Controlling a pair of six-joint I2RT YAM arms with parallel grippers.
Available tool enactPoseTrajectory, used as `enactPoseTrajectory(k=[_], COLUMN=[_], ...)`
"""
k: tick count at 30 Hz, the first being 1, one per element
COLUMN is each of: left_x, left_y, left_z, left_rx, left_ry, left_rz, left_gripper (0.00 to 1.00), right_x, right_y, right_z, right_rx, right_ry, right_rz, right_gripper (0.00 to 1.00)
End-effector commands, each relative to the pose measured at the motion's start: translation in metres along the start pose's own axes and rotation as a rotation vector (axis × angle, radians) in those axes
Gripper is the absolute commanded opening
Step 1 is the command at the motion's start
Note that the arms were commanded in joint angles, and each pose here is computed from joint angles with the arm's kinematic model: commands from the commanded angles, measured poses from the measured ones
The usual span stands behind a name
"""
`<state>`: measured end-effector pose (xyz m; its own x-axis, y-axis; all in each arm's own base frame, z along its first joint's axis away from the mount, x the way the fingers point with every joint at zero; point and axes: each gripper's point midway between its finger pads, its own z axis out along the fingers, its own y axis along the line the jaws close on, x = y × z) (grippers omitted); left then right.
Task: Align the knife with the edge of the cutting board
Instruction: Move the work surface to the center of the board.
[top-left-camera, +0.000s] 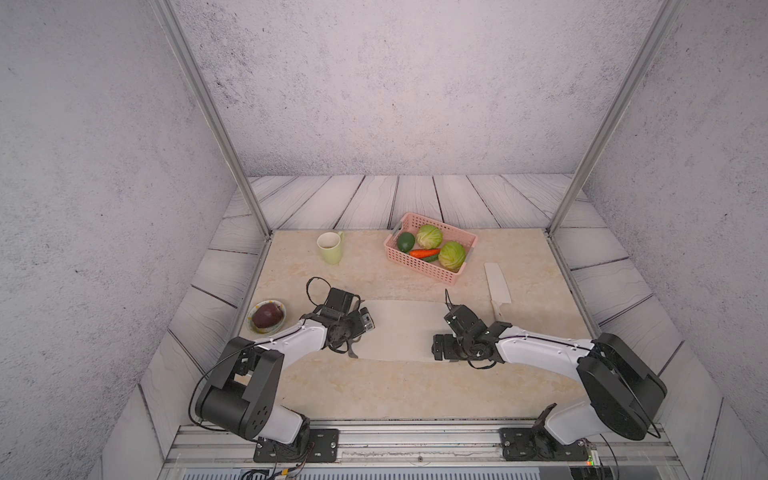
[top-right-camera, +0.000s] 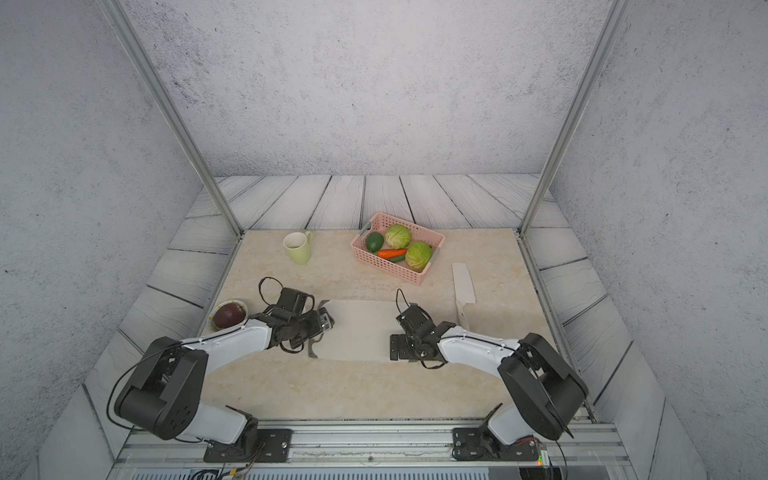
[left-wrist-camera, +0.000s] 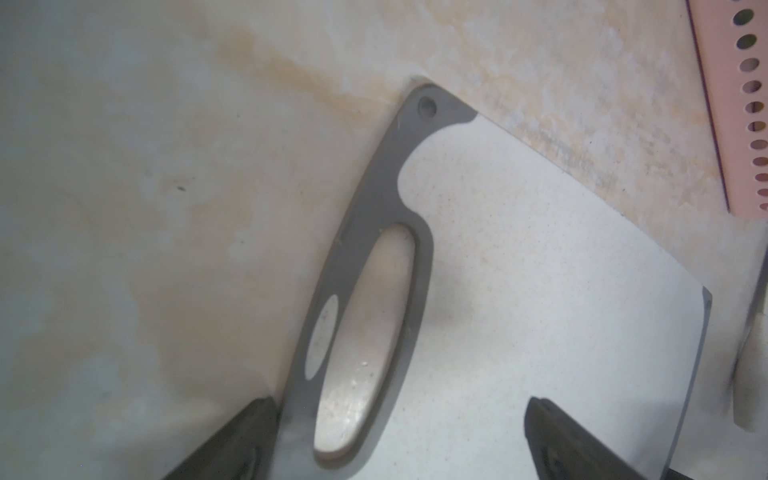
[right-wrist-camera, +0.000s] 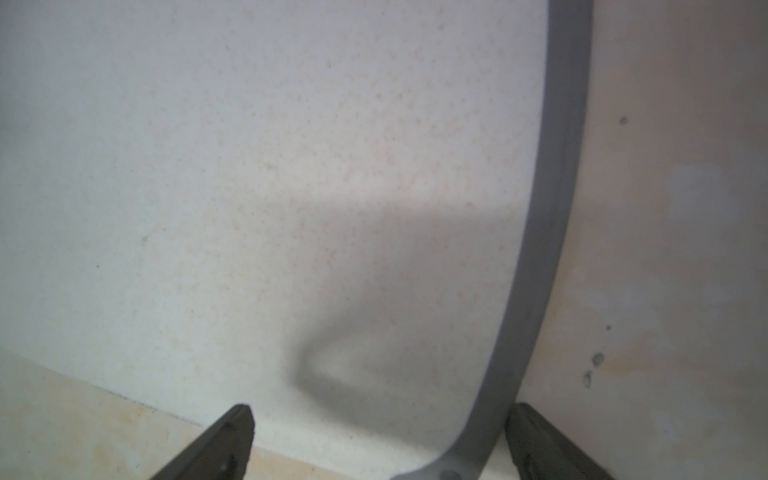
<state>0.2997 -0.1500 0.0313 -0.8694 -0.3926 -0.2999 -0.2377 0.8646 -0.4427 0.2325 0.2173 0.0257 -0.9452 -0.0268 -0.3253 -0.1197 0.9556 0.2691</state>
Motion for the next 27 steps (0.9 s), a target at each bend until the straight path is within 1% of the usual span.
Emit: enactPoseTrajectory(k=[1,8,16,27], left_x=[0.07,0.077,0.079,0.085], left_y=[0.031,0.025,0.019,0.022], left_z=[0.015,0.016,0.011,0.005], left_rx=[-0.089,-0.089,-0.086,-0.099], left_ry=[0.231,0.235,0.225,0.223], left_rz=[-0.043,-0.023,-0.003,0.012], left_gripper=[0.98,0.98,0.98,0.98], right_x=[0.033,0.034,0.039,0.038], right_y=[-0.023,-0.026,-0.03,-0.03], right_z=[0.009,0.007,0.006,0.002], right_rx=[0.074,0.082,0.089,0.089], right_ry=[0.123,0.121,0.124,0.117], right_rz=[0.006,0.005,0.006,0.008], right_gripper=[0.99,0.99,0.99,0.99])
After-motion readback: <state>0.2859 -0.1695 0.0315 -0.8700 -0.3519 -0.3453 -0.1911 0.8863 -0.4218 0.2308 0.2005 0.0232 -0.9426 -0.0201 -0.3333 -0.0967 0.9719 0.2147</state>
